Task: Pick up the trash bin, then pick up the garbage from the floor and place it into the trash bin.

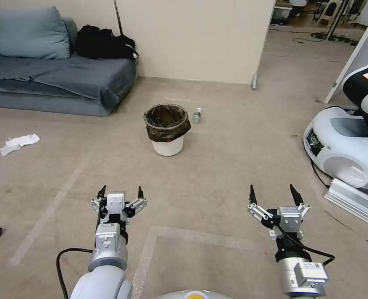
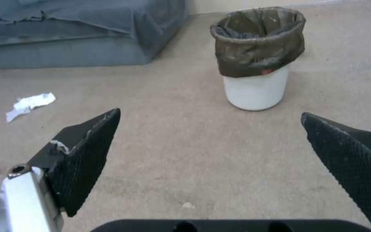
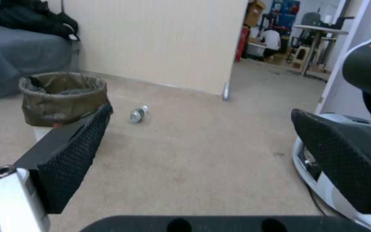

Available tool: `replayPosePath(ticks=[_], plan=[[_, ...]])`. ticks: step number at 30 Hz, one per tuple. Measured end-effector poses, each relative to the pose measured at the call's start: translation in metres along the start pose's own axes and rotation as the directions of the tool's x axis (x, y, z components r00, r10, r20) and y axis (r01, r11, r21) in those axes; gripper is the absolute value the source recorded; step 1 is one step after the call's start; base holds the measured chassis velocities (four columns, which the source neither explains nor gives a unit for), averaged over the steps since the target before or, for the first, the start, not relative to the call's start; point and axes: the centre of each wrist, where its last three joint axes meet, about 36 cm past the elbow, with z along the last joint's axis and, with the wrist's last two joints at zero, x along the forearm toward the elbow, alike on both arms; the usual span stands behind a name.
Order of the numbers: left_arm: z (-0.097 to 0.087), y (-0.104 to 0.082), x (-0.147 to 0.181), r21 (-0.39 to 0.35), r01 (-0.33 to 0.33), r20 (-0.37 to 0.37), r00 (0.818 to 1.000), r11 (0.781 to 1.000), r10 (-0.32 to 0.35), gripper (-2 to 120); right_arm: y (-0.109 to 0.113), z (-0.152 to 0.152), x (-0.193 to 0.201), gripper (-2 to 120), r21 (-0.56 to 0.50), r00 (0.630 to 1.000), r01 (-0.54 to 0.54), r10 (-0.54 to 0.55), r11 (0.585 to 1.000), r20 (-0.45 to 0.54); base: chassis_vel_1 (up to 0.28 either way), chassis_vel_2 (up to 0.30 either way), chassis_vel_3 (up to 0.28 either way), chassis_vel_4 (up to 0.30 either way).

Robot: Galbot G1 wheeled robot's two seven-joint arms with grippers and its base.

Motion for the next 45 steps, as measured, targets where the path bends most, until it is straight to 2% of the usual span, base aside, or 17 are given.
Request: replayPosePath(ticks=[40,45], plan=[[0.002,-0.006,0.0,-0.01,0.016,-0.004,1.0,1.0,-0.016,100,-0.001,0.008,0.001,100,0.021,0.998,0.051,-0.052,0.998,0.029,-0.241,0.238,0.243,-0.238],[0.002,-0.006,0.0,-0.01,0.016,-0.004,1.0,1.0,-0.016,100,0.0,0.014,0.001,100,0.018,0.995,0.062,-0.063,0.998,0.072,-0.119,0.11,0.105,-0.105]])
